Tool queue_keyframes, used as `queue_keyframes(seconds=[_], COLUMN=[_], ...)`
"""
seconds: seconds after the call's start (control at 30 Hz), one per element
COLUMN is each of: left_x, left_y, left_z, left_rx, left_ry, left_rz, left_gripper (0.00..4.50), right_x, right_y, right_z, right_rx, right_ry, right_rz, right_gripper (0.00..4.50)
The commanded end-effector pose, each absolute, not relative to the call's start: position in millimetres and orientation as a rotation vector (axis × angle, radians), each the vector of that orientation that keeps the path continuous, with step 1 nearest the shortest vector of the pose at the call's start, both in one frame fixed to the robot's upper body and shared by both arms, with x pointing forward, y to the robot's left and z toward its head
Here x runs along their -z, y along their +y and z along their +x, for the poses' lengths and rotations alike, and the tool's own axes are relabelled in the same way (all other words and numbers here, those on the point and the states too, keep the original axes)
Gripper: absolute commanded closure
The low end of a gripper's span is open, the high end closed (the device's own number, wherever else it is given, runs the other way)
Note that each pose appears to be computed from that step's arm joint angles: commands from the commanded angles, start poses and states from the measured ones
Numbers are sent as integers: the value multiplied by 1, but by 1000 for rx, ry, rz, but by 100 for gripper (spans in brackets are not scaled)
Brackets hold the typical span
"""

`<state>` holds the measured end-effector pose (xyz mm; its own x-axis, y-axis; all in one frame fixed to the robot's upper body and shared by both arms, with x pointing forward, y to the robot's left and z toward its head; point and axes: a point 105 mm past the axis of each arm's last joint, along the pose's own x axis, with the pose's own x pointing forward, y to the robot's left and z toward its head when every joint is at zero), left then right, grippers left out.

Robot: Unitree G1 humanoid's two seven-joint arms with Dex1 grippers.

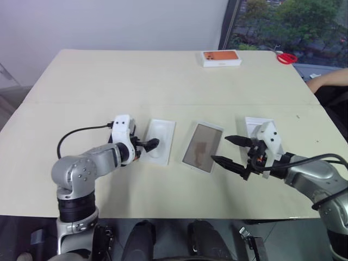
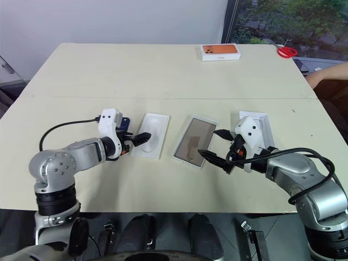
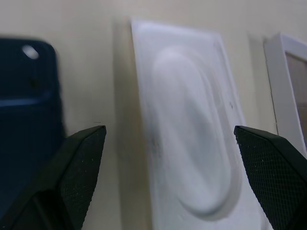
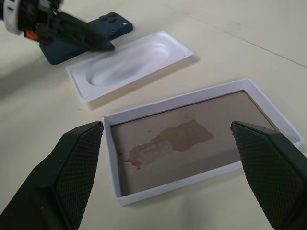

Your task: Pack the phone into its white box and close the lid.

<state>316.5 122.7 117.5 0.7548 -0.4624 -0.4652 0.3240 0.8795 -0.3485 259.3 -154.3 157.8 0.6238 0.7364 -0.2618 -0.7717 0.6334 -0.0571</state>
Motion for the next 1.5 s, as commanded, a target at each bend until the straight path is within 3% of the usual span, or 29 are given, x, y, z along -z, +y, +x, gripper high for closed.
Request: queue_keyframes(seconds=[0.03, 0.2, 0.3, 0.53, 0.77, 1.07, 1.5], left_x=[-120, -118, -116, -121, -161, -195, -154], left_y=[125, 117, 120, 134, 150, 72, 16], left_z=[317, 317, 318, 323, 335, 319, 315], left_rx=[407, 422, 396, 336, 334, 767, 840], left_ry=[601, 648, 649, 621, 442, 406, 687], left_rz=[-258, -332, -375, -405, -471, -526, -587], left_gripper=[0, 0, 83, 444, 448, 448, 448], right_x=[-169, -169, -167, -168, -169, -178, -184], right_y=[-151, -150, -149, -147, -146, -171, -204], right_z=[254, 253, 253, 252, 252, 263, 270], right_rx=[-892, -908, -910, -919, -919, -821, -700], right_ry=[180, 181, 186, 186, 182, 174, 173], right_rz=[-200, -205, -208, -209, -211, -265, -334], right_gripper=[4, 4, 0, 0, 0, 0, 0])
